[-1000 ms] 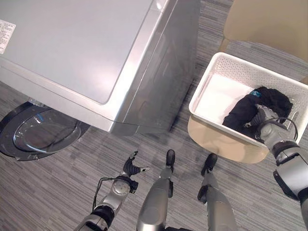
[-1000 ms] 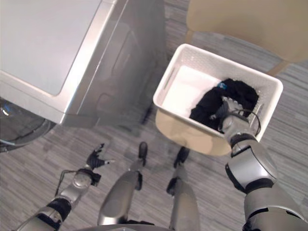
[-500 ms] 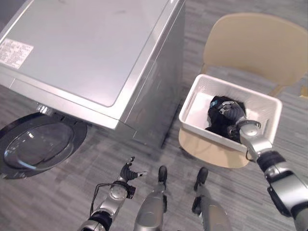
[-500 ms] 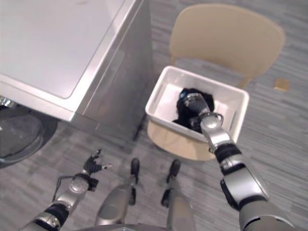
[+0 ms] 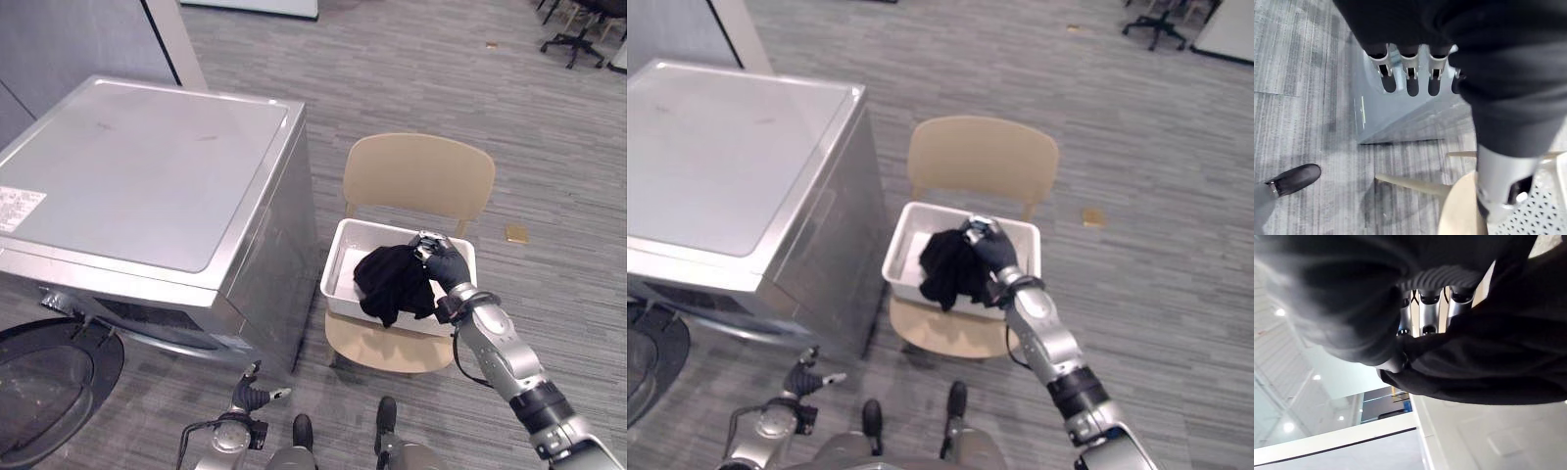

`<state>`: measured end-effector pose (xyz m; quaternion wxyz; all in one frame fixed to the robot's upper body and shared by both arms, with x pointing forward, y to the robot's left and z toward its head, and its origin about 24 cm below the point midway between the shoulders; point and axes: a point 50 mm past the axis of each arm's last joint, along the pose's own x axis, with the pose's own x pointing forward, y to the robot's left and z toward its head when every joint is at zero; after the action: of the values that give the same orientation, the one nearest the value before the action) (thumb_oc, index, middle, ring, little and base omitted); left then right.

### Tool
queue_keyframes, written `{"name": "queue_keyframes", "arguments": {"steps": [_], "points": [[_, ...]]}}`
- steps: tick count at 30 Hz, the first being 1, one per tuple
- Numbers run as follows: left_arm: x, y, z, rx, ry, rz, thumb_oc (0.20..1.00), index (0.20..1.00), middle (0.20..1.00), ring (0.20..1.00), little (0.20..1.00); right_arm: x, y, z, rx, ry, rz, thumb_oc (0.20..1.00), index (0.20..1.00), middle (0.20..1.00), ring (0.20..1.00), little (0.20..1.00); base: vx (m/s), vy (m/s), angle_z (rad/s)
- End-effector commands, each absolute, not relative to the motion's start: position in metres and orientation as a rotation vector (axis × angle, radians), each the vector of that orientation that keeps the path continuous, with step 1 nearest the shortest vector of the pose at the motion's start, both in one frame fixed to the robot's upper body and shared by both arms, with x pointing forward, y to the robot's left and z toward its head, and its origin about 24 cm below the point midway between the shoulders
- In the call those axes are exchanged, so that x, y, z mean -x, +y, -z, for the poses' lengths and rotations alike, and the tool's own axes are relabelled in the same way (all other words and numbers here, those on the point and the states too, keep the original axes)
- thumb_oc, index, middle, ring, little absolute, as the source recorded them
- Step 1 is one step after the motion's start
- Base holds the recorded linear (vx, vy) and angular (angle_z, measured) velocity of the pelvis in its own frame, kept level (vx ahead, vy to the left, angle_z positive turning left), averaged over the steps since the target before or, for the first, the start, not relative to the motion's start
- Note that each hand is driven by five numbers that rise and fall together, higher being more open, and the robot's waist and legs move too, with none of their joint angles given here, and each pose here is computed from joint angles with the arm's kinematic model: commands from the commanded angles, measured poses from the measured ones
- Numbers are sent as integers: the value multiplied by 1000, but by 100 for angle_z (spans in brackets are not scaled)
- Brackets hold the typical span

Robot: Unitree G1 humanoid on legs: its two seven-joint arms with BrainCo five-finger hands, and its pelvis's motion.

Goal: Grab the laundry basket,head to the washer,open it,put in the laundry and shut it.

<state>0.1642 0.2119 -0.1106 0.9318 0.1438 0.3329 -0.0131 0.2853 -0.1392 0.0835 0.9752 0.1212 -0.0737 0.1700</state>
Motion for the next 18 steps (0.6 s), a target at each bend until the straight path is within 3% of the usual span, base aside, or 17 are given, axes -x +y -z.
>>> {"name": "queue_keyframes", "arguments": {"steps": [1,11,18], "points": [[-199,204,92,-317,556,53,1000,1000,1000,1000,1000,-287,-132,-130,-365,-391,-408,200,200,200,200,200,-236,-20,22],[-237,196,34,-316,247,58,1000,1000,1000,1000,1000,-271,-107,-189,-441,-654,-484,200,200,200,200,200,-296,-178,58],[-256,163,-9,-332,11,169,1000,1000,1000,1000,1000,-261,-87,-202,-431,-685,-601,200,200,200,200,200,-351,-36,68]]}}
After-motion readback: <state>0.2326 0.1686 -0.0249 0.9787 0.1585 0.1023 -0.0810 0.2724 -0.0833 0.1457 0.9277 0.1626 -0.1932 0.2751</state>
